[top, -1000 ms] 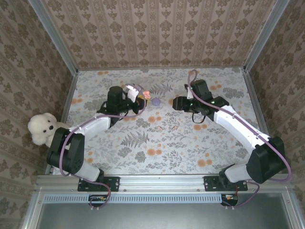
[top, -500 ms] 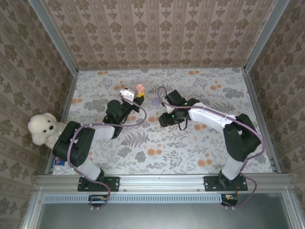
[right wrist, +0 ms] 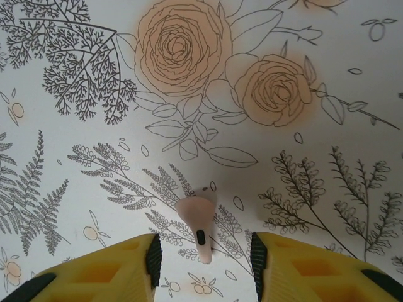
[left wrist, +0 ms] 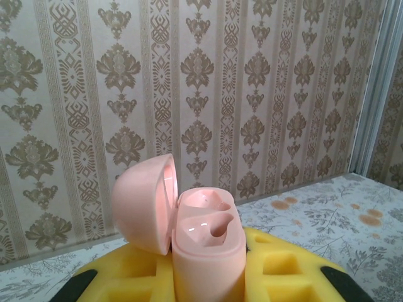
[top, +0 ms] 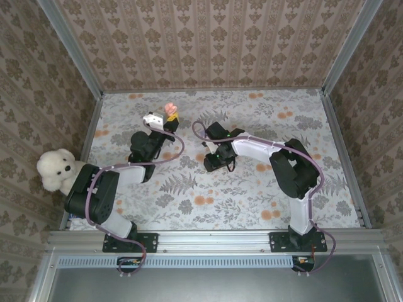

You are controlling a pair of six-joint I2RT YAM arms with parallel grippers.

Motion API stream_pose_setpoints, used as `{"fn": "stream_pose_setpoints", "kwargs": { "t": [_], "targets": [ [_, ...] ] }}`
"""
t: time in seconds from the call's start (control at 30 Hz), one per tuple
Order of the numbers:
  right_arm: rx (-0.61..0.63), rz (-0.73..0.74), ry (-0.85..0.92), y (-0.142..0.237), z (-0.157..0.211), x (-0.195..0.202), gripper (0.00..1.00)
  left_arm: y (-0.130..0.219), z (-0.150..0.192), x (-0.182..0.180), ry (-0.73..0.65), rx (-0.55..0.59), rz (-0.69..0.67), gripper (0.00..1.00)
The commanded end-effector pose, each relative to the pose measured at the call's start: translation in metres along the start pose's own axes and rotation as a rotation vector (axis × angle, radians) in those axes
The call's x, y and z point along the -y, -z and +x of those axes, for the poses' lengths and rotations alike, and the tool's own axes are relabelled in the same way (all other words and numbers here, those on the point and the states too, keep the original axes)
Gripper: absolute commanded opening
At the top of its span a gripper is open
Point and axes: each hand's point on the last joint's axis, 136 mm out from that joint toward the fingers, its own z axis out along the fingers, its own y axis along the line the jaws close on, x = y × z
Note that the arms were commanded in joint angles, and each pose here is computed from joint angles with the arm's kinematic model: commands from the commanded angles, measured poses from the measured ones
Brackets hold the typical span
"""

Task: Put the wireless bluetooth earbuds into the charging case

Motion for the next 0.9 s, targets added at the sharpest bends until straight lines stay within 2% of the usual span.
{"fn": "stream_pose_setpoints", "kwargs": {
  "t": [0.0, 0.4, 0.87],
  "targets": [
    [-0.042, 0.02, 0.034, -0.006, 0.004, -0.002, 0.45, 0.005, -0.02, -0.002, 0.015, 0.059, -0.003, 0.0],
    [-0.087, 0.067, 0.065, -0.02, 0.013, -0.006, 0.38, 0.006, -0.022, -0.001, 0.027, 0.059, 0.006, 0.0],
    [-0.066, 0.124, 0.05, -0.023, 0.001, 0.002, 0.37, 0.007, -0.022, 0.002, 0.031, 0.056, 0.02, 0.0]
  ]
}}
